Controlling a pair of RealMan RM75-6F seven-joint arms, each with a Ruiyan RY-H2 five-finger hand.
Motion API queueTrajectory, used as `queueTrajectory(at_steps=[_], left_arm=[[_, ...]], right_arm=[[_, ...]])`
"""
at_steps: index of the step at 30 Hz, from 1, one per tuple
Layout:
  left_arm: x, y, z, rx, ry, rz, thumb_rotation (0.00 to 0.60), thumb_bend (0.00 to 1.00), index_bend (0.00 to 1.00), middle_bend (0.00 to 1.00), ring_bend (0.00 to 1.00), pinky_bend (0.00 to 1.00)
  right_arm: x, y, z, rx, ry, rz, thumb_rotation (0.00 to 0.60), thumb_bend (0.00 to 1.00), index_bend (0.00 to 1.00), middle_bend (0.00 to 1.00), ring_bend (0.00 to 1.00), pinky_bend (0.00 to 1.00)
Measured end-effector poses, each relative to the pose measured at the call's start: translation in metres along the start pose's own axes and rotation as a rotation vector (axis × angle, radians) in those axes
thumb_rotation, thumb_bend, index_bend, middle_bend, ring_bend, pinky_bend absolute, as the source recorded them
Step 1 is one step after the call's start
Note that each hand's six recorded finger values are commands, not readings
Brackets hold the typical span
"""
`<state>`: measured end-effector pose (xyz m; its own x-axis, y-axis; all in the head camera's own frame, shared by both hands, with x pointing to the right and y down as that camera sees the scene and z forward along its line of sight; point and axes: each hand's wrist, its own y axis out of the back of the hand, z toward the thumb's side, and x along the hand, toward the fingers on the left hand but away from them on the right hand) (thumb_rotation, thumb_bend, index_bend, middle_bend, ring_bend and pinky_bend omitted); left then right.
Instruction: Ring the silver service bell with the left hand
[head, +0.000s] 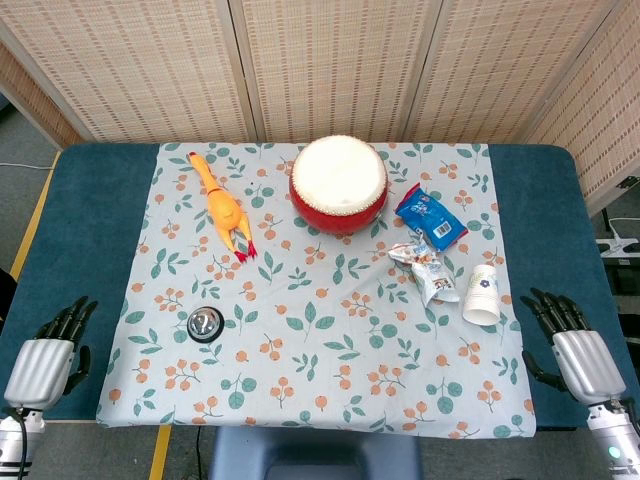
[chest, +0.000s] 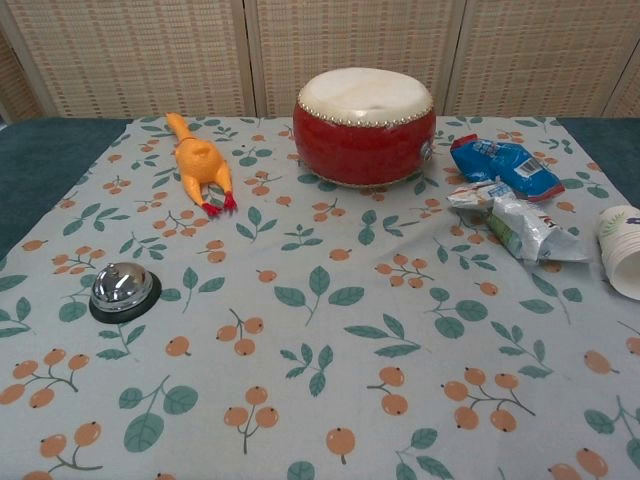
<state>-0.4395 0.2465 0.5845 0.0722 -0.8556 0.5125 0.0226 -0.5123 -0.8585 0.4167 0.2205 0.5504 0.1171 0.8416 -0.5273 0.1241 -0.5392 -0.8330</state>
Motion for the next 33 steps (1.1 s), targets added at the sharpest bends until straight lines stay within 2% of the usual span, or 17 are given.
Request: queueTrajectory(at_steps=[3, 8, 16, 24, 33], left_arm=[[0.013, -0.006, 0.014, -0.029, -0.052, -0.037, 0.6, 1.0, 0.0, 0.0, 0.0, 0.25], [0.038, -0.015, 0.043, -0.087, -0.124, -0.062, 0.6, 1.0, 0.0, 0.0, 0.0, 0.22], [0.06, -0.04, 0.076, -0.154, -0.118, -0.073, 0.6, 1.0, 0.0, 0.0, 0.0, 0.2], [0.082, -0.068, 0.091, -0.222, -0.125, -0.049, 0.6, 1.0, 0.0, 0.0, 0.0, 0.19], [0.1, -0.111, 0.103, -0.3, -0.155, -0.094, 0.6, 1.0, 0.0, 0.0, 0.0, 0.18]], right_arm=[[0.0, 0.001, -0.001, -0.004, -0.001, -0.002, 0.6, 0.36, 0.08, 0.0, 0.0, 0.0], [0.0, 0.003, -0.001, -0.012, -0.001, -0.003, 0.6, 0.36, 0.08, 0.0, 0.0, 0.0], [-0.002, 0.0, -0.002, -0.014, -0.006, 0.014, 0.6, 0.36, 0.08, 0.0, 0.0, 0.0], [-0.002, -0.003, -0.002, -0.026, -0.002, 0.043, 0.6, 0.36, 0.09, 0.0, 0.0, 0.0], [-0.002, -0.002, -0.002, -0.034, -0.002, 0.048, 0.6, 0.36, 0.09, 0.0, 0.0, 0.0]])
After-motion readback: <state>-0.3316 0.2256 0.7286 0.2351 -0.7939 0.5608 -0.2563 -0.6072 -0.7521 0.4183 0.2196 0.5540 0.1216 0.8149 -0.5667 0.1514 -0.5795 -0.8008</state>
